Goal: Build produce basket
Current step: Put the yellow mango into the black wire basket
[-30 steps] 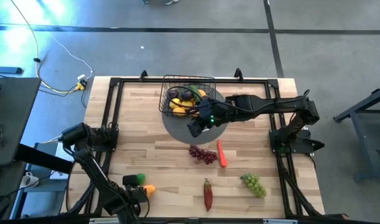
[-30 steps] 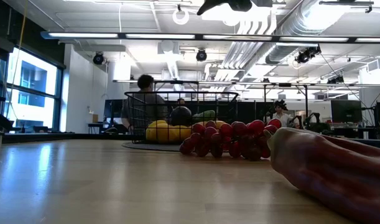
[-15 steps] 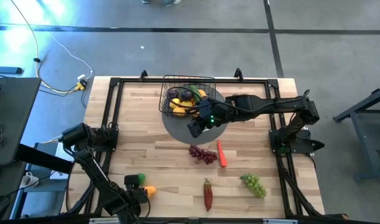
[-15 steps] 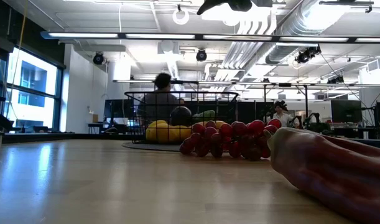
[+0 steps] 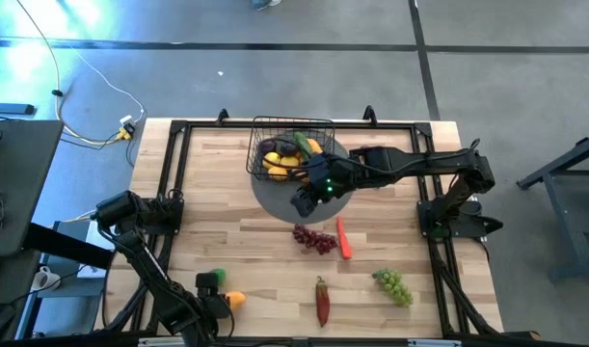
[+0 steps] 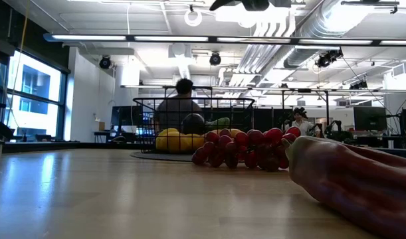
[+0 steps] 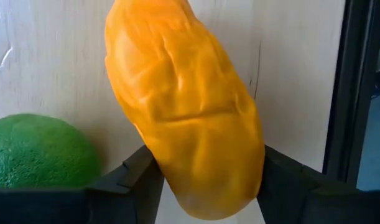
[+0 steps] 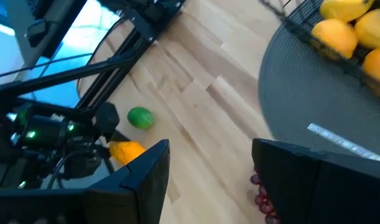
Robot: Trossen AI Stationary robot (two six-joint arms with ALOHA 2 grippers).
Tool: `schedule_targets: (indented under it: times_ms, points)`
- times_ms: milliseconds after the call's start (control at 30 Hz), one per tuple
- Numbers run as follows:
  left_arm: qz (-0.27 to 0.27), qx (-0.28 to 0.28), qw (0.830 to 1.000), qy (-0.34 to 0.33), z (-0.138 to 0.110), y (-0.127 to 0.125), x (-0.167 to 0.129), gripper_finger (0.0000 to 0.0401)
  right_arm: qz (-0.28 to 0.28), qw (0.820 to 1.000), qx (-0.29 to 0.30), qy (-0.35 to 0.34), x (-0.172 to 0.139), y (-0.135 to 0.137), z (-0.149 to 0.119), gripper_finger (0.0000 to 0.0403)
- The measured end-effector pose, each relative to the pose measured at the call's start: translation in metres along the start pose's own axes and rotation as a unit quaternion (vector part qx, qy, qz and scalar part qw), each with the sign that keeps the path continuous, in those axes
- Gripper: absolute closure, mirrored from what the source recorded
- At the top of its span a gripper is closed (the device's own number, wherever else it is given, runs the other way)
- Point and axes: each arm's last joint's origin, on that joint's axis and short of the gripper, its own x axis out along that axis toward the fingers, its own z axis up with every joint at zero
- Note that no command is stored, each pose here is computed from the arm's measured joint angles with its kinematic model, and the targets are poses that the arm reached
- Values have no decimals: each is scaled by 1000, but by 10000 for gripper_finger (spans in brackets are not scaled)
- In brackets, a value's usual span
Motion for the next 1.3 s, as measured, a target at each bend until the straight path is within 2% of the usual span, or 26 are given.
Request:
schedule_targets:
  times_ms: [367,667,900,1100,1300]
  points:
    - [4,3,1000,-30,23,12,-10,208,5,1000,8,6,0,0,0,192]
    - [30,-4,998,-51,49,42,-23,208,6,999,-25,22,0,-1,-1,189]
    - [43,1,998,-54,70,67,-25,208,5,998,-51,36,0,-3,-3,152]
    - [61,-16,995,-83,86,91,-37,208,15,996,-80,45,0,-8,3,115]
    - [87,-43,989,-113,97,119,-54,208,48,990,-109,71,0,-18,14,108]
